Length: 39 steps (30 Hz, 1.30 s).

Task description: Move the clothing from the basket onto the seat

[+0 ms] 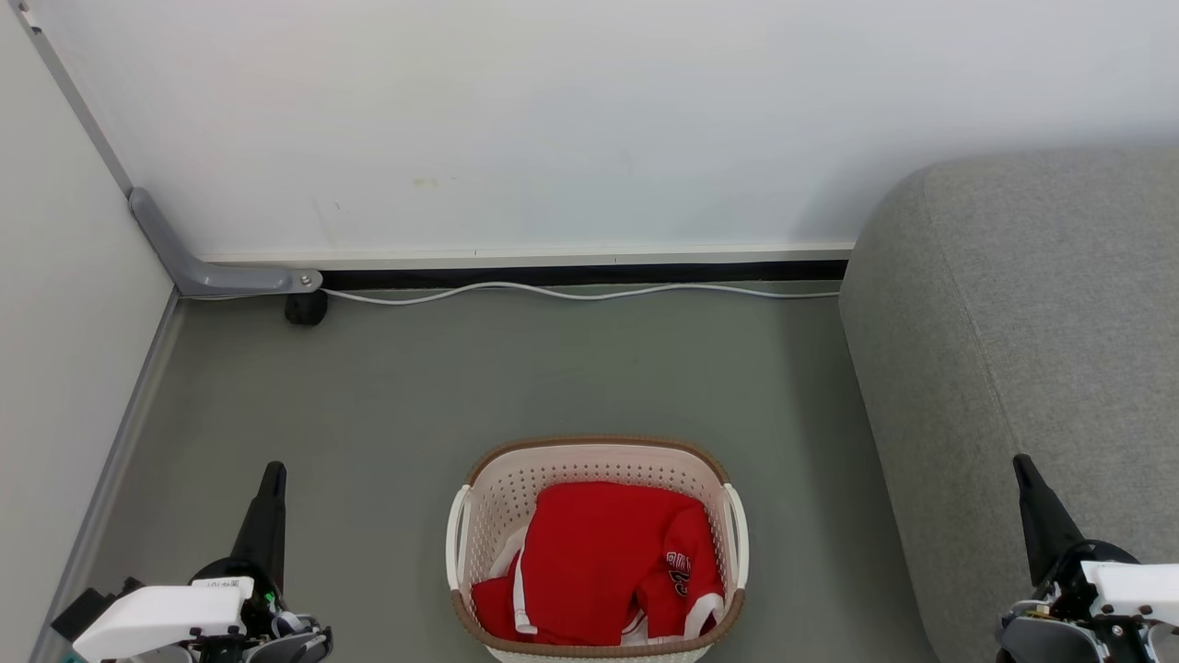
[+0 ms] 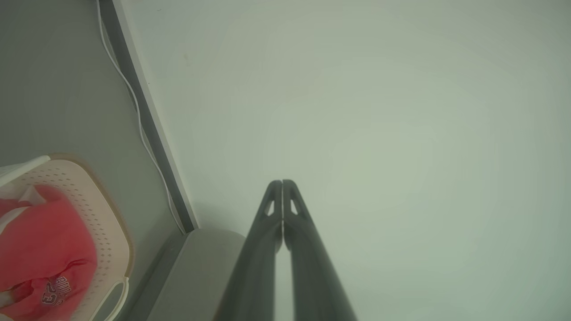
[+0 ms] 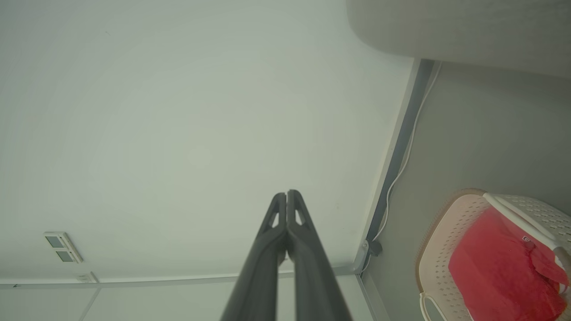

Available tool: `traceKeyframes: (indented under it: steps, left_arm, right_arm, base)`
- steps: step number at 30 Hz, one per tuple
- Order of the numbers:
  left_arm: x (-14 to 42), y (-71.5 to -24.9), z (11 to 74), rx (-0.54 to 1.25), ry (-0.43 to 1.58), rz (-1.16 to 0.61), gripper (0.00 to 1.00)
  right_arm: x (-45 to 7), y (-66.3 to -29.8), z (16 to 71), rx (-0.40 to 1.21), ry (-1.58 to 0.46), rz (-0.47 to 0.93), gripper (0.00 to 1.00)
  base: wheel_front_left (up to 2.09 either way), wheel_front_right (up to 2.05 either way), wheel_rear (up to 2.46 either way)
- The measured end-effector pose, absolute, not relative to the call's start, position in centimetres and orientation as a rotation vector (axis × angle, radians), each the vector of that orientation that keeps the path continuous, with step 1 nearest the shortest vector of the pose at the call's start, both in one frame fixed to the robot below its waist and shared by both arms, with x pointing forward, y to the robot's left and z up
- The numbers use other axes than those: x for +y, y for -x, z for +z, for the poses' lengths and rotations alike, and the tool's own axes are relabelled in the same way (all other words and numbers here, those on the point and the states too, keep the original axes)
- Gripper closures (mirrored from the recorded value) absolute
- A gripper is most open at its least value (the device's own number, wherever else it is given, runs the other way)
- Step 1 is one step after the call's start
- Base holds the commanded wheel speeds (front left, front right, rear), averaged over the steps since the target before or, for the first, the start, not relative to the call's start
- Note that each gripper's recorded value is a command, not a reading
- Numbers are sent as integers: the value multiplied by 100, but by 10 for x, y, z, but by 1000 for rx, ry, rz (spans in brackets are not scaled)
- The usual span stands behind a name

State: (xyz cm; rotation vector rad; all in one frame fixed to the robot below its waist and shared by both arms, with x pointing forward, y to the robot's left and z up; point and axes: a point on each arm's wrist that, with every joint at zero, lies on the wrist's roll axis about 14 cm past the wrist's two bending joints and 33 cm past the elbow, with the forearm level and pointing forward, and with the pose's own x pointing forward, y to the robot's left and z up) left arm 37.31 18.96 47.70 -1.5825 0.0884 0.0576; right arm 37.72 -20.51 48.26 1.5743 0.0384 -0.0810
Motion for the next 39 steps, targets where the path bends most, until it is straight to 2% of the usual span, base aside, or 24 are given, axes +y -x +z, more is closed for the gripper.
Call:
traceKeyframes:
  steps: [39]
  left_arm:
    - [190, -373, 477, 88, 1582, 58, 100]
  right_arm:
    - [-205, -377, 483, 38, -1574, -81, 100]
  base:
    - [0, 0, 0]
